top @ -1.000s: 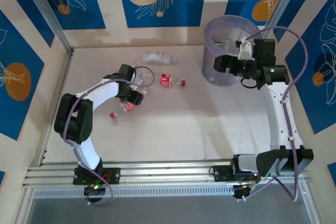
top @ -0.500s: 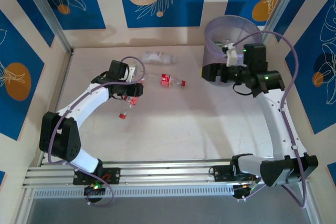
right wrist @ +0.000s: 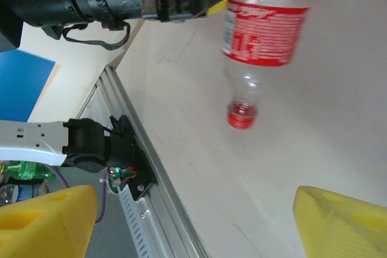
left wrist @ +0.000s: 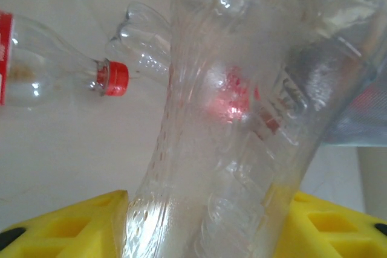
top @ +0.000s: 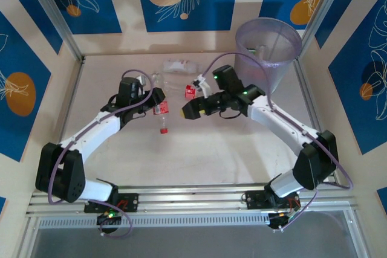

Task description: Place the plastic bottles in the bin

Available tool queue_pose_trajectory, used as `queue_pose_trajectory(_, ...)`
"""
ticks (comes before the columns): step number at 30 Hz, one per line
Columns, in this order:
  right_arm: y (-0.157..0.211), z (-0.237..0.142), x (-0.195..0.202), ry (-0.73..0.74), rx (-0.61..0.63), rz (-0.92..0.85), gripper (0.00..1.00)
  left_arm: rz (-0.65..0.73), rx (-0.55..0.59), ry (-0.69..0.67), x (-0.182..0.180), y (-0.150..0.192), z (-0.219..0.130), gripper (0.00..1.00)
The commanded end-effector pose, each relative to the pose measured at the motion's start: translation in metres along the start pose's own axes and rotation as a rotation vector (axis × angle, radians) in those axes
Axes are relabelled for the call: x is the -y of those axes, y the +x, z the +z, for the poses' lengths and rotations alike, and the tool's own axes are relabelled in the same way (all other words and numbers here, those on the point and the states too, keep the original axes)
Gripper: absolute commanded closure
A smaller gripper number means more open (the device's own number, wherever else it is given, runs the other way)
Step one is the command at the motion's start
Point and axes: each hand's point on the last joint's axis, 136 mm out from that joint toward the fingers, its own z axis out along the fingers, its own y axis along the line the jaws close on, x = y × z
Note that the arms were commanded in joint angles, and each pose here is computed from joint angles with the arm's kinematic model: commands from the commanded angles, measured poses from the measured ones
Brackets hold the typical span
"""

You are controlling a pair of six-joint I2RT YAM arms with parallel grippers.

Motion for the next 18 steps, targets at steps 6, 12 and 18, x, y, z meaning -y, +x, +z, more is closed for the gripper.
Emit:
queue_pose_trajectory(6,-0.011,0.043,0.01,-0.019,0.048,-0.041,0.15,-0.214,0.023,0.289,0.044,-0.011,-0.002,0.44)
queue_pose_trajectory(12,-0.02,0.059,0.05,0.084,0.041,0.009,0.15,-0.248,0.024,0.292,0.042,-0.004,-0.006,0.45)
queue_pose_trajectory(18,-0.033,0.071,0.05,0.048,0.057,0.01,0.15,-0.277,0.018,0.324,0.047,0.002,-0.005,0.47)
